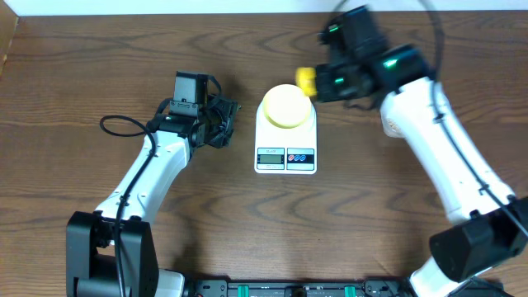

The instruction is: Scoop item into bowl and weigh 50g on scale

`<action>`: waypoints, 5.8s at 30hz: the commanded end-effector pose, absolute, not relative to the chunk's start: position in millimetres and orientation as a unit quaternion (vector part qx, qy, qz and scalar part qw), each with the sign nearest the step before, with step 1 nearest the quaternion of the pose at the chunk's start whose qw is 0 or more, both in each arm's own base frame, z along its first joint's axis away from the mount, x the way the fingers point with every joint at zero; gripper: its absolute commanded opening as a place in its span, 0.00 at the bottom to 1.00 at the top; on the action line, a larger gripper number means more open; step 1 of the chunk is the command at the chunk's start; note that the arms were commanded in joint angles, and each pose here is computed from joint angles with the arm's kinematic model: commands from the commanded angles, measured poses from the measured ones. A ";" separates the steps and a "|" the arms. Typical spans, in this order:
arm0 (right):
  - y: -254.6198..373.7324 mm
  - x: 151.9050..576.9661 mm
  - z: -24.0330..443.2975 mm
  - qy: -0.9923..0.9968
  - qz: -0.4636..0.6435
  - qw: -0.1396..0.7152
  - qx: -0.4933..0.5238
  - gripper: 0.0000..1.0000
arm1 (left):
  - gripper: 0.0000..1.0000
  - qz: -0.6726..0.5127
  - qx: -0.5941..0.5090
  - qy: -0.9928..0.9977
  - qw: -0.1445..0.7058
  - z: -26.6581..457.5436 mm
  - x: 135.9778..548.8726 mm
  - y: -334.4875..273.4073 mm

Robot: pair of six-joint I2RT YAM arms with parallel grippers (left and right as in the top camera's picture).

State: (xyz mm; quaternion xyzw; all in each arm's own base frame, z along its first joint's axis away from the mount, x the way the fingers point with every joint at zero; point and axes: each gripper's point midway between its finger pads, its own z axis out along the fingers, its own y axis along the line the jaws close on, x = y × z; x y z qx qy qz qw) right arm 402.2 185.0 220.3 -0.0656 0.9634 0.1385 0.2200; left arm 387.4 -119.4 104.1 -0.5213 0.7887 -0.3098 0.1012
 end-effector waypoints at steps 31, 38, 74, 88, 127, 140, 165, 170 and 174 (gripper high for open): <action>-22.0 378.3 134.7 1.000 0.019 -0.003 0.018 0.01 | 0.57 -0.307 -0.523 0.789 0.102 102.9 387.7 -118.9; -23.7 385.2 115.1 0.999 0.022 -0.017 0.019 0.01 | 0.57 -0.307 -0.523 0.789 0.102 102.9 387.7 -118.9; -64.8 449.5 122.2 0.991 -0.019 0.120 0.048 0.99 | 0.74 -0.307 -0.523 0.789 0.102 102.9 387.7 -118.9; -64.8 449.6 122.2 0.991 -0.019 0.120 0.048 0.99 | 0.89 -0.308 -0.523 0.788 0.104 103.7 388.8 -119.0; -64.8 449.6 122.2 0.991 -0.019 0.120 0.048 0.99 | 0.08 -0.193 0.127 0.907 0.352 154.3 366.6 -227.0; -64.8 449.6 122.2 0.991 -0.019 0.120 0.048 0.99 | 0.36 -0.120 0.219 0.925 0.285 115.6 313.0 -251.6; -64.8 449.6 122.2 0.991 -0.019 0.120 0.048 0.99 | 0.98 -0.197 0.247 0.903 0.290 114.6 322.4 -292.5; -64.8 449.6 122.2 0.991 -0.019 0.120 0.048 0.99 | 0.98 -0.175 0.189 0.926 0.277 82.4 336.6 -289.5; -64.8 449.6 122.2 0.991 -0.019 0.120 0.048 0.99 | 0.98 -0.175 0.185 0.927 0.276 74.0 339.7 -292.9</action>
